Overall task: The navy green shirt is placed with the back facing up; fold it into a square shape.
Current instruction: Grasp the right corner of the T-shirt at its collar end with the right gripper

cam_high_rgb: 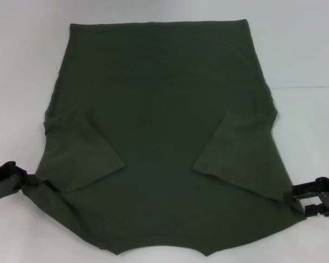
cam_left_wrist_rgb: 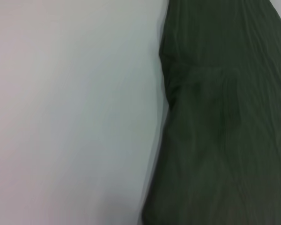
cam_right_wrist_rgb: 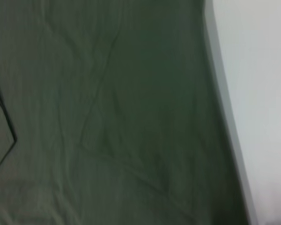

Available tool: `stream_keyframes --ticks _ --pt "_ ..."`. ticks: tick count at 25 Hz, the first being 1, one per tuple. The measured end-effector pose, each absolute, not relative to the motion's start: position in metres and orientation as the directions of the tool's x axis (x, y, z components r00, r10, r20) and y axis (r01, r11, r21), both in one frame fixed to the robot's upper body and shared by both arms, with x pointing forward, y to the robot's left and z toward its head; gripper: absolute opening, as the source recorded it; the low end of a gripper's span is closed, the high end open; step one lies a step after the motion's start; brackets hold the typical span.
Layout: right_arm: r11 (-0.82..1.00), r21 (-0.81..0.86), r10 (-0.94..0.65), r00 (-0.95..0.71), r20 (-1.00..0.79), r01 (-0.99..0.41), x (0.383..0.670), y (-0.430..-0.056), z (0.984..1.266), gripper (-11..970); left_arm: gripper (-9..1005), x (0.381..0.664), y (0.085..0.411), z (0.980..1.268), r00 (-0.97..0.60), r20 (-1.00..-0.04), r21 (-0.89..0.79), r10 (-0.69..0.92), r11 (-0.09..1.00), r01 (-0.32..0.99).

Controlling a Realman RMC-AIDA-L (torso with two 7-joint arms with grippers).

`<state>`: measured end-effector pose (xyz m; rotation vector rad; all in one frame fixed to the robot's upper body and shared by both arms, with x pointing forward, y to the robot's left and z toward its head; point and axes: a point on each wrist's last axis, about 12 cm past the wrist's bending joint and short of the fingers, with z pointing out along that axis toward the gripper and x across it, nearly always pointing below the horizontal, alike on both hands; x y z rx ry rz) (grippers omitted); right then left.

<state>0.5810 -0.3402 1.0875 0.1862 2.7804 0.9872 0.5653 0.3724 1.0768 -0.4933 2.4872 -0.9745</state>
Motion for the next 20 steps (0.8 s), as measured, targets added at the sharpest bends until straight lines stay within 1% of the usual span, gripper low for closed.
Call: stream_keyframes --ticks 20 --pt "0.787 0.617 0.14 -0.98 -0.144 0.022 0.5809 -0.3383 1.0855 810 1 0.5664 0.3706 1.0769 -0.849 -0.253 -0.706 -0.465 0.689 -0.167"
